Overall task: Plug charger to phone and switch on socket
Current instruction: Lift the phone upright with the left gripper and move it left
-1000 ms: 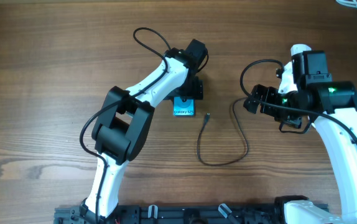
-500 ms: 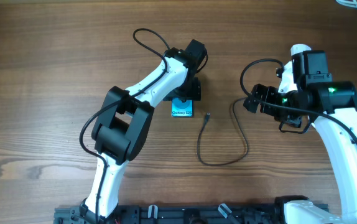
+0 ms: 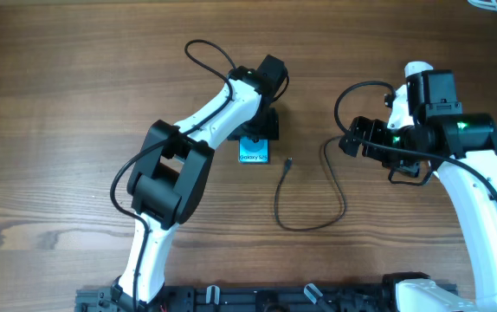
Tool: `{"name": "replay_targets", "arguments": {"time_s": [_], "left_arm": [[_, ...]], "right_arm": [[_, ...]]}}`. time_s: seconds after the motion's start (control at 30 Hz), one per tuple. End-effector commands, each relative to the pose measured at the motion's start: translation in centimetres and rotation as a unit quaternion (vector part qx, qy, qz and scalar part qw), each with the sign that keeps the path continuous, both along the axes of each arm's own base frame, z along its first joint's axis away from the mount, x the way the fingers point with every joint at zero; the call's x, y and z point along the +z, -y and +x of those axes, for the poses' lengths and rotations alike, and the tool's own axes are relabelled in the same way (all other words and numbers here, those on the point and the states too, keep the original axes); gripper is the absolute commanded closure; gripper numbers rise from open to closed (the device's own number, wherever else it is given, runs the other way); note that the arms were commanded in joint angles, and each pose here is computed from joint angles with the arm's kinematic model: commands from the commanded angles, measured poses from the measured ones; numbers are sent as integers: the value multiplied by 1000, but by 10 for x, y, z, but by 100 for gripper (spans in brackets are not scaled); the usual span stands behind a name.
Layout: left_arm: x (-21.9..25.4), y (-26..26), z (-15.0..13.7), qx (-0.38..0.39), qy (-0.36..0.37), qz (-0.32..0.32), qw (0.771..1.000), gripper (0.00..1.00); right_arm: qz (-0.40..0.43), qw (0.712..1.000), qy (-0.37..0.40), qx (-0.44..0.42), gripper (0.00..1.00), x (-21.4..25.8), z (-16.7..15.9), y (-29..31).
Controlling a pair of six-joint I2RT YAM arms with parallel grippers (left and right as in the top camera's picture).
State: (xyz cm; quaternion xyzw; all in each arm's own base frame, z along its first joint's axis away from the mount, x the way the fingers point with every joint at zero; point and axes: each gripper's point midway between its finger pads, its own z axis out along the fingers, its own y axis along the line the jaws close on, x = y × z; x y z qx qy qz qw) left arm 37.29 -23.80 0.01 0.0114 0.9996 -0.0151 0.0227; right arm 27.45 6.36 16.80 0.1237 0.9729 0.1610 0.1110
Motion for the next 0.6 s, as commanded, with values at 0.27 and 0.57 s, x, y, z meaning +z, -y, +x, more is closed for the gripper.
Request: {"name": "replay_targets", "arguments": {"time_s": [0.27, 0.57], "left_arm": [[74, 3, -11, 1, 24, -52, 998, 28], [187, -2, -12, 51, -24, -342, 938, 28]], "right_arm": [[8, 1000, -10, -3, 0, -4, 0, -3], [7, 1000, -17, -3, 0, -5, -3, -3]]}}
